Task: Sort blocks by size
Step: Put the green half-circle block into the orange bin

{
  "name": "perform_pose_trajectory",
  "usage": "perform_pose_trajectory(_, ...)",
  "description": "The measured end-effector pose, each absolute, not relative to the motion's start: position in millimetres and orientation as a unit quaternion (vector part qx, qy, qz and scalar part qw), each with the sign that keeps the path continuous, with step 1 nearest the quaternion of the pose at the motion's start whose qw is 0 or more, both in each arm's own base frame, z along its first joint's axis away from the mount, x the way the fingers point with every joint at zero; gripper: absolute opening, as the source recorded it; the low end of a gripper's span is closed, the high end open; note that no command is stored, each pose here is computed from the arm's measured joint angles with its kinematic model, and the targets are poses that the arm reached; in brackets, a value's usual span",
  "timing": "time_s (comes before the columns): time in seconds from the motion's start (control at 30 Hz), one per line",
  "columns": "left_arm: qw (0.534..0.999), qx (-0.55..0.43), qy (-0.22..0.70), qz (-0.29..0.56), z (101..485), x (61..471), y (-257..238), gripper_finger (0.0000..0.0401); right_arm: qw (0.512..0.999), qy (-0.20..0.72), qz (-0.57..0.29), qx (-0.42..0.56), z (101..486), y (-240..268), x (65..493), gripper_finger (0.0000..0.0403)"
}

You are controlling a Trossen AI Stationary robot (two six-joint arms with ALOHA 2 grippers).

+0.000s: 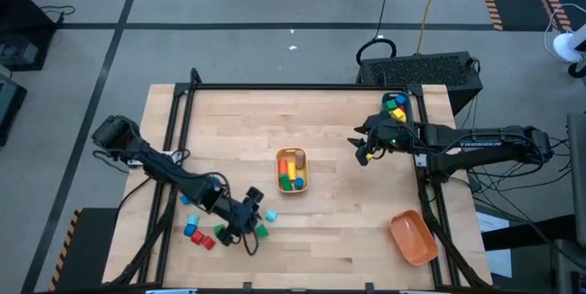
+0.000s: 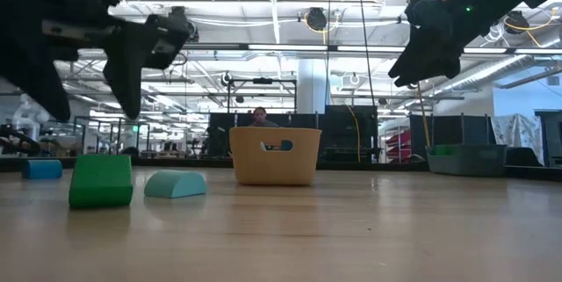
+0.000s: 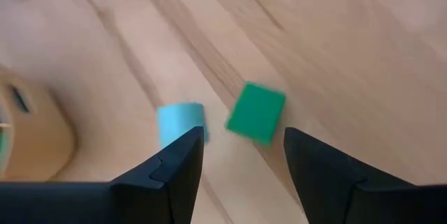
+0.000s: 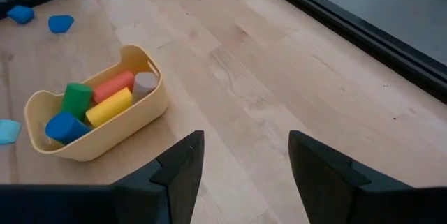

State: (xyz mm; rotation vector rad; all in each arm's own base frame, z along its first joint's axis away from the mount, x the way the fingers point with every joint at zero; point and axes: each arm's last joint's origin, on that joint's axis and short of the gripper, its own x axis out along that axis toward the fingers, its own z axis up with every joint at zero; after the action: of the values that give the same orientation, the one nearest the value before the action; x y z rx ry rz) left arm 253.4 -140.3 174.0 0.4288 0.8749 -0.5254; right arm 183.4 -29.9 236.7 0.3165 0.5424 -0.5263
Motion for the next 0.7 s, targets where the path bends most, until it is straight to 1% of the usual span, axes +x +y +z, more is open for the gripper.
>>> perform_pose_trajectory(0.13,0.841,0.222,0.421,-0.259,163.3,259.8,-145.1,0.02,0.919,0.265,-0.249,0.153,236.6,-27.1,183.9,0.0196)
perform_pose_trajectory(0.3,0.838,0.24,0.41,-0.27,162.1,267.3,-149.2,0.02,0.921,0.266,-0.242,0.153,236.5,-24.1,184.4,0.0196)
perform_pose_trajectory(0.7,0.812,0.264,0.419,-0.31,145.9,270.8,-152.0,0.02,0.921,0.266,-0.24,0.152,236.5,-22.9,184.5,0.0196)
